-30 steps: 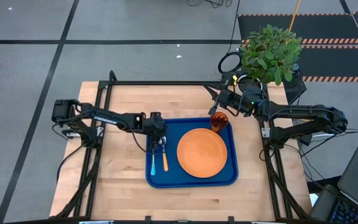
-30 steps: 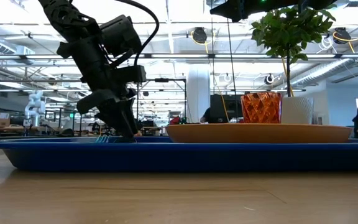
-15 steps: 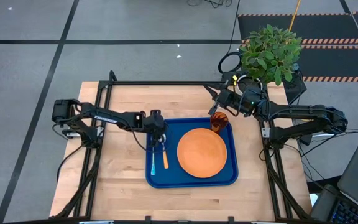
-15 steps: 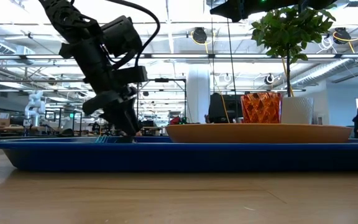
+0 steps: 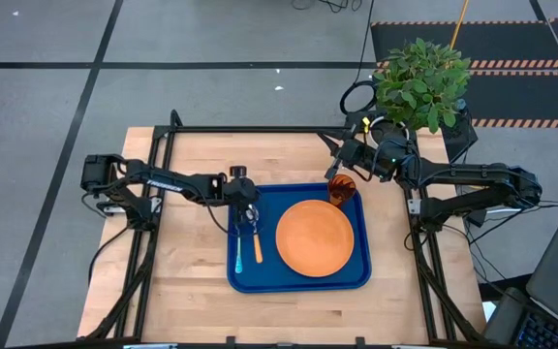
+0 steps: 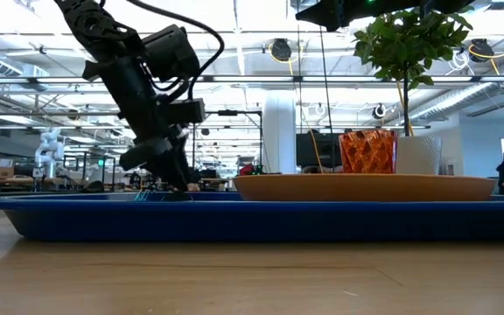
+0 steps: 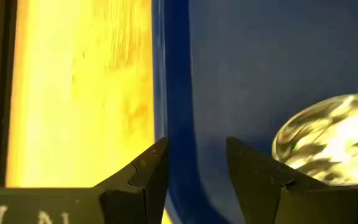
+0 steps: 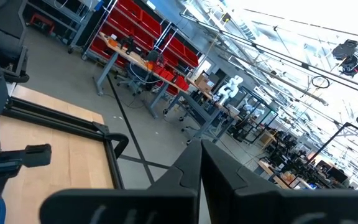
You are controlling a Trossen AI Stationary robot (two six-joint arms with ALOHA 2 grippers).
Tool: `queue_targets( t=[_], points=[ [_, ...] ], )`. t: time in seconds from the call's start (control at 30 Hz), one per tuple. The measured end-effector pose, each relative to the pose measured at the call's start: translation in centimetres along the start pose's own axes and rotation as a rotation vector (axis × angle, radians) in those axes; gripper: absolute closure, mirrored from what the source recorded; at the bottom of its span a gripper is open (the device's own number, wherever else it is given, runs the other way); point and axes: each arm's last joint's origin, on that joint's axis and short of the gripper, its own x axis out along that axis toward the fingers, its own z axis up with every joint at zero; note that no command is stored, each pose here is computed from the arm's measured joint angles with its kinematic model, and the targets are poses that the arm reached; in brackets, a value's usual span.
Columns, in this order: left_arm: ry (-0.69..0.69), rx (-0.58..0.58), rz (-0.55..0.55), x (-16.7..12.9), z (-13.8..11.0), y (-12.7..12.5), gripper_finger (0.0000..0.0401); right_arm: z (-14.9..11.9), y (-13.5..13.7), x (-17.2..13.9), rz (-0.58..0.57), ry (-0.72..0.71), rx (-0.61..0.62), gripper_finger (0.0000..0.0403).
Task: Pick and place plate/cup/fork/spoon on tray
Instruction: Adjust the orange spoon on the blue tray
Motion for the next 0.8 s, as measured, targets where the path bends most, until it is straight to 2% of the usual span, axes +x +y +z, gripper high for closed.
queue_targets(
  t=[0.2, 0.33, 0.8],
  points=[
    [0.024, -0.011, -0.003, -0.01, -0.24, -0.09, 0.0240, 0.00, 0.00, 0.00, 0.000, 0.000, -0.006, 0.0401],
    [0.017, -0.031, -0.058, -0.01, -0.27, -0.26, 0.0240, 0.00, 0.00, 0.00, 0.000, 0.000, -0.006, 0.0401],
    [0.047, -0.037, -0.081, -0.03, -0.59, -0.40, 0.0240, 0.00, 0.00, 0.00, 0.000, 0.000, -0.007, 0.0401]
  ],
)
